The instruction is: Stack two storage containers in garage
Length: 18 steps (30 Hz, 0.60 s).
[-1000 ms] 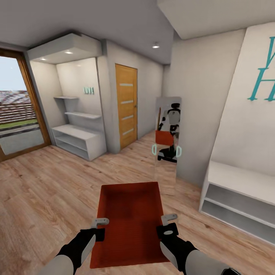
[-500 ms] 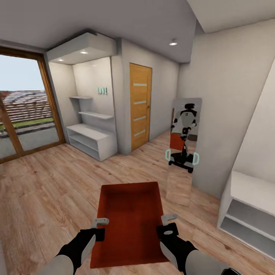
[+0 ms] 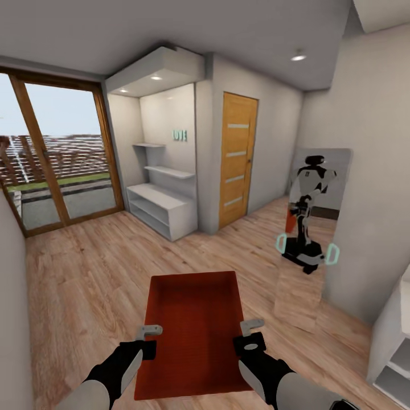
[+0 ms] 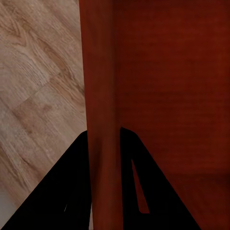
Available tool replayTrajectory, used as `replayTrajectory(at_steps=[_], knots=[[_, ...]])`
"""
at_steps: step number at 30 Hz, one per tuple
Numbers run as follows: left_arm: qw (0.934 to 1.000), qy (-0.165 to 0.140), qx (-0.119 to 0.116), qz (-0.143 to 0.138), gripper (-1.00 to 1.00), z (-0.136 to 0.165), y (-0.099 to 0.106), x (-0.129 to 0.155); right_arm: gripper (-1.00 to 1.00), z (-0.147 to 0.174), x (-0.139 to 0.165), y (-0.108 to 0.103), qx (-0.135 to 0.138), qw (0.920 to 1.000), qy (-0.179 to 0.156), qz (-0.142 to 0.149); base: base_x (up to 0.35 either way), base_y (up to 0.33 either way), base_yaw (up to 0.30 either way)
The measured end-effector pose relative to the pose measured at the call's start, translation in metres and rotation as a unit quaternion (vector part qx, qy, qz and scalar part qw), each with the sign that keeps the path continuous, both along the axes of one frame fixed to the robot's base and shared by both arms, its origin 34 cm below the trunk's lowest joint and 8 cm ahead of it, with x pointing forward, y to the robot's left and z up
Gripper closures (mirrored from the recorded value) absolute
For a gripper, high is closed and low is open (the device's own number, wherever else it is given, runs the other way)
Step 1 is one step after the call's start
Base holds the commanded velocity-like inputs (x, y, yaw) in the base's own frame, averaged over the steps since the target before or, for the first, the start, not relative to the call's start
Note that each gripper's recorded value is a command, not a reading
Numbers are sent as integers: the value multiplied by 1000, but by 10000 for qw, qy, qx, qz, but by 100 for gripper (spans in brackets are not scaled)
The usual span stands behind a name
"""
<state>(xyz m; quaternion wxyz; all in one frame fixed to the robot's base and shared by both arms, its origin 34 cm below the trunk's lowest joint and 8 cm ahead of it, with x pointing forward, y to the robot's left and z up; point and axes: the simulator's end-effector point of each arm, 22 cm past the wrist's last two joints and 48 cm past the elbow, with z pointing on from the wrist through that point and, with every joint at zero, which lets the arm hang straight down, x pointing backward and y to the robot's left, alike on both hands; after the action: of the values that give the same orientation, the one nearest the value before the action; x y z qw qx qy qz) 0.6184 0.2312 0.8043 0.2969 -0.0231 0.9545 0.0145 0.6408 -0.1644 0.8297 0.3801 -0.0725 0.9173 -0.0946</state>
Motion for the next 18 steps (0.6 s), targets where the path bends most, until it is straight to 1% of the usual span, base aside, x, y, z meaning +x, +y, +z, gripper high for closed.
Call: replayTrajectory(at_steps=[4,18], knots=[[10000,0,0,-1,100,0,0,0,100,0,0,0,0,10000,0,-2,322,0,104],[10000,0,-2,0,100,0,0,0,100,0,0,0,-5,10000,0,-1,322,0,4]])
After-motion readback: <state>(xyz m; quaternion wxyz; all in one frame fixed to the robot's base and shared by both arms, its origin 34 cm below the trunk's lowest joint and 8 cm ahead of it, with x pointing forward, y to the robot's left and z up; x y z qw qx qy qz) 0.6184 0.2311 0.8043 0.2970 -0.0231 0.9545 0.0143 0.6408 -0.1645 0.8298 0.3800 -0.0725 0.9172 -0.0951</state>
